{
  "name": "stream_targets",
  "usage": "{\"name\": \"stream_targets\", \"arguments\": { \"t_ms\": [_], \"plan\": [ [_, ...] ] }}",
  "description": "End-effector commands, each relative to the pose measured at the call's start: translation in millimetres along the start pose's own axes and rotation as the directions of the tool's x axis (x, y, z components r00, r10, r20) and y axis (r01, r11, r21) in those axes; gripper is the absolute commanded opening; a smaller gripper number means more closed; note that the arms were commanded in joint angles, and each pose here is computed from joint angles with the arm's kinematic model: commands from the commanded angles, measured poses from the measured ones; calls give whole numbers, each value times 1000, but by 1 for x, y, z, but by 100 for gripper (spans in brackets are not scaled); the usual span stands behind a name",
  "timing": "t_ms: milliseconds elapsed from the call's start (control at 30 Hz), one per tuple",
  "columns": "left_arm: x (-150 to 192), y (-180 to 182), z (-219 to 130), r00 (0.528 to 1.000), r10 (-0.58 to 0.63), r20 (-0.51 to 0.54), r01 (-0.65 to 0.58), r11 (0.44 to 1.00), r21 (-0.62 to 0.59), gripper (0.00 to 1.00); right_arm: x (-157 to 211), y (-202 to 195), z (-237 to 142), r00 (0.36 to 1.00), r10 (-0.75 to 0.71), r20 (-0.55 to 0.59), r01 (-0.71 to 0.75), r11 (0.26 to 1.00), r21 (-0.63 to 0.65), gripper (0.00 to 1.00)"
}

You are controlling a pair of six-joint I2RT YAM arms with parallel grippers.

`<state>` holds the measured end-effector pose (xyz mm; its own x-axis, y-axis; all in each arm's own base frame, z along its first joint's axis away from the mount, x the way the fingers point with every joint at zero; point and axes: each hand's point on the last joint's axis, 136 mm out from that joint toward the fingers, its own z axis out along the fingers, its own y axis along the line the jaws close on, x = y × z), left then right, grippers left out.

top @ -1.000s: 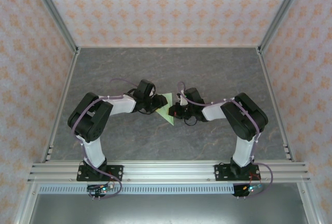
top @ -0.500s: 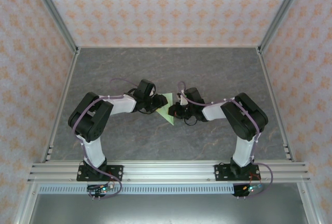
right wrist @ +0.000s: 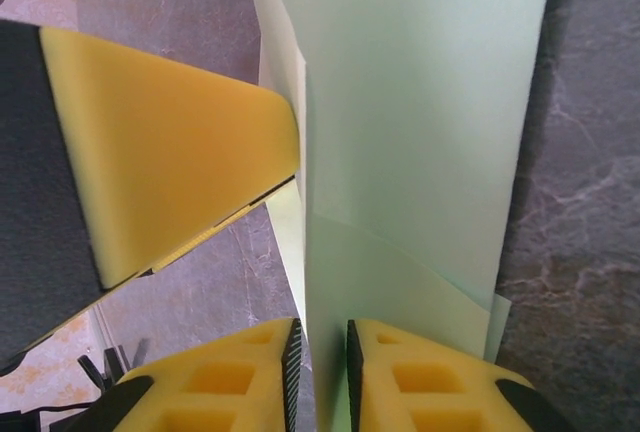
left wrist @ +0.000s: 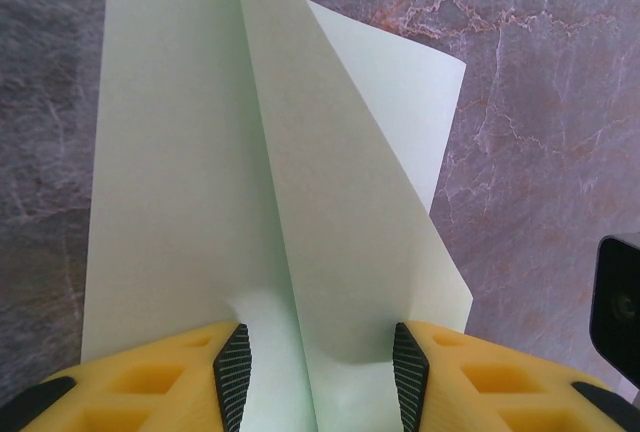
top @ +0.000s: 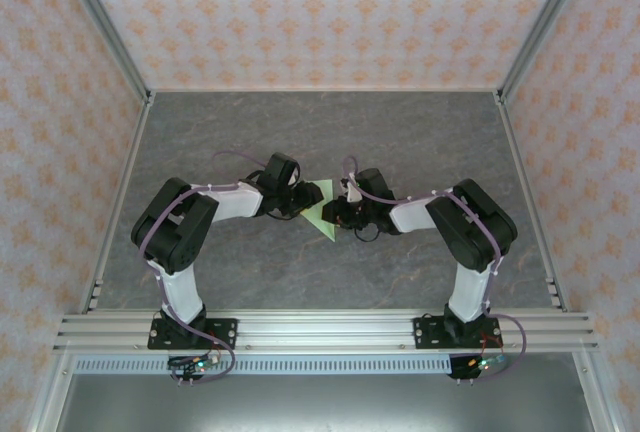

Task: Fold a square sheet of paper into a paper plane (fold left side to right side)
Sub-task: Fourth fold the wing at the center of the table.

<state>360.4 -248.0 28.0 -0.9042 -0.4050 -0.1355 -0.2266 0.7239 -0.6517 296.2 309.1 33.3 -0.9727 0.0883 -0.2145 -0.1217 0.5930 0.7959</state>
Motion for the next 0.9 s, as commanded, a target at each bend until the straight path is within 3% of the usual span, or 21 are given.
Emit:
{"name": "stream_targets", "arguments": {
  "t_ms": [0,333,567,867],
  "plan": [
    [5,17,6,1000,1,-16,-2,997,-75,46,-9,12,-10,998,-33,45,34,999,-30,26],
    [5,18,6,1000,1,-18,-3,997,-78,46,-22,16,-30,994,-30,104,35,999,-39,38],
    [6,18,6,1000,3,-19,-5,997,-78,46,-37,8,-43,990,-7,142,9,1000,-13,37],
    [7,19,6,1000,1,-21,-3,997,-80,46,-51,8,-26,991,14,132,-10,999,-33,35]
  ]
}}
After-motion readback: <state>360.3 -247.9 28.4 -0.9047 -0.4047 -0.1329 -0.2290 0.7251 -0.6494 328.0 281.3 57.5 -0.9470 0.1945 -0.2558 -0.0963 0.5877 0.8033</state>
